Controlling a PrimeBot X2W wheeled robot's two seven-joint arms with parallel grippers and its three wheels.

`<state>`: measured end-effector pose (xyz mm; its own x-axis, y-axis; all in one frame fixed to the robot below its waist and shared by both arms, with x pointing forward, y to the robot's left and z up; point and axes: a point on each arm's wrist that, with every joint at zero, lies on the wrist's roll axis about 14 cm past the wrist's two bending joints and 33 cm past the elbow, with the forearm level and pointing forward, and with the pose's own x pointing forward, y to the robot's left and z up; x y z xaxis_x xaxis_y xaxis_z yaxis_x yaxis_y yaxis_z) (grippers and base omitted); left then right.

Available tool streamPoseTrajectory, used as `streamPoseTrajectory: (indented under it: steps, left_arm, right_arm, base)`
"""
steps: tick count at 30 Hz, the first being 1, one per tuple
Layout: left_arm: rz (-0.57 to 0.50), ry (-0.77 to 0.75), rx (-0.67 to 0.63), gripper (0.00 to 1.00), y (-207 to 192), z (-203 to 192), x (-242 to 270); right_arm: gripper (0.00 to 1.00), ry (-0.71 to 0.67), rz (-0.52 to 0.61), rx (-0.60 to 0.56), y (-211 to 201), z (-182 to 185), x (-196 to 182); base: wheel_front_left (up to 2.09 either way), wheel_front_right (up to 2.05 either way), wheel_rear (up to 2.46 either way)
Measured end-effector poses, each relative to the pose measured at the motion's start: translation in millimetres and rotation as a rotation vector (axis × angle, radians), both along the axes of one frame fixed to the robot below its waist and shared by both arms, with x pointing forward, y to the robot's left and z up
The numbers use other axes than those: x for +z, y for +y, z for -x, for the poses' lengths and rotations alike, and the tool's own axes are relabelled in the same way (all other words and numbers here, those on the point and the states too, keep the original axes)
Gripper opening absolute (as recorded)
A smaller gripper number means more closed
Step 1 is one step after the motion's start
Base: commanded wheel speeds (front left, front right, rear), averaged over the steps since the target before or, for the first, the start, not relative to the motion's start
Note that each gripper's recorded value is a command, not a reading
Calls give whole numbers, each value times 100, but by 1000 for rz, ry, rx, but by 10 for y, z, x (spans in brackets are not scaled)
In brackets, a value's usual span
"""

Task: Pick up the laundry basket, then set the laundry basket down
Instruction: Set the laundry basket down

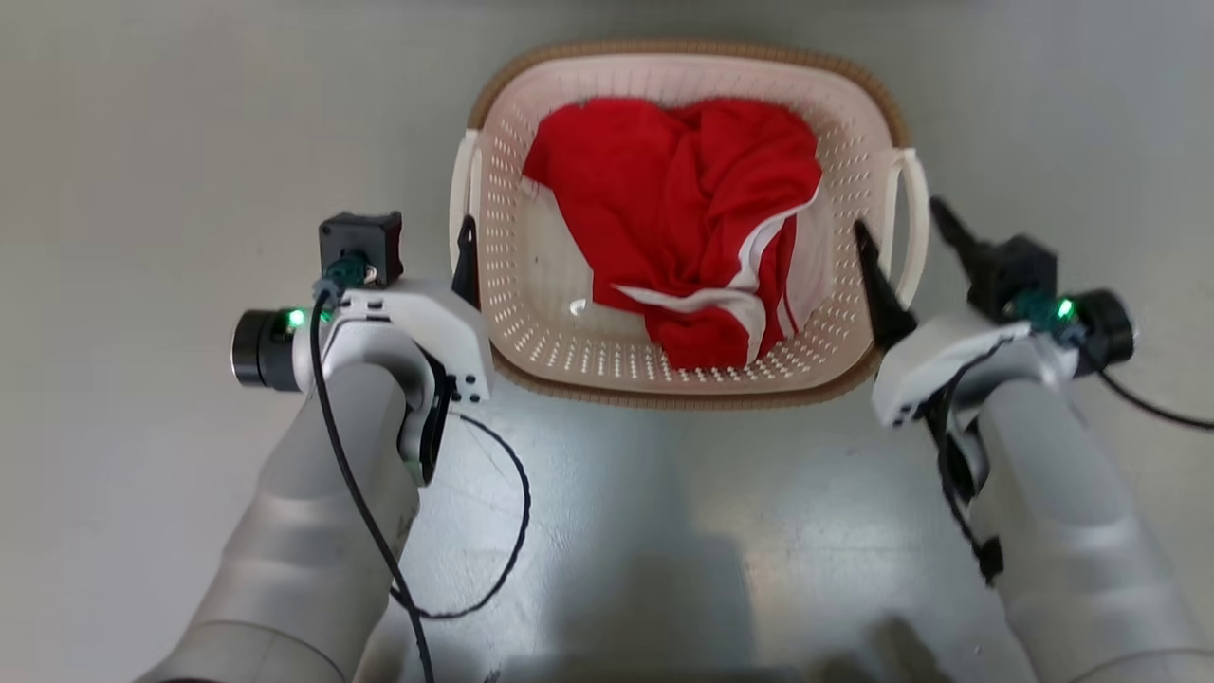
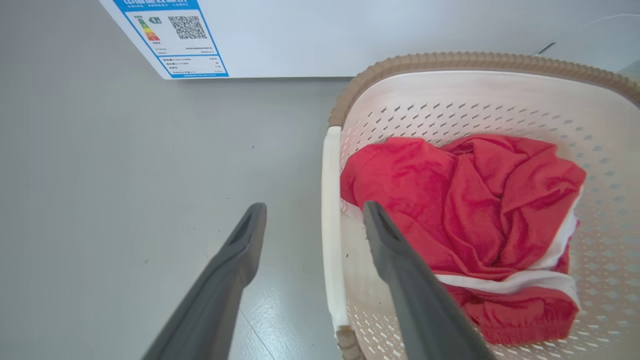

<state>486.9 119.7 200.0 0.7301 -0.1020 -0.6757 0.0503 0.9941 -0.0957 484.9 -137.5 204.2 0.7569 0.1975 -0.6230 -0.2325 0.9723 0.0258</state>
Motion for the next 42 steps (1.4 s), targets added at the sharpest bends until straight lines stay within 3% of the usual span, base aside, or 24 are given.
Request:
streamPoseTrajectory:
  steps: [7,25,42]
  left_arm:
    - [87,-54,84,100,62,60,351]
    - [138,-303,154,100,180,350,1473]
    - [144,-480,265,100,544,1160,2101]
  right_arm:
    - [100,-70,-22,10,69,1,390]
    - [100,-294,-21,28,84,275,1496]
    - [100,-505,-29,11,35,929,2310]
  base:
    - [0,0,0]
    - [0,0,0]
    - [0,0,0]
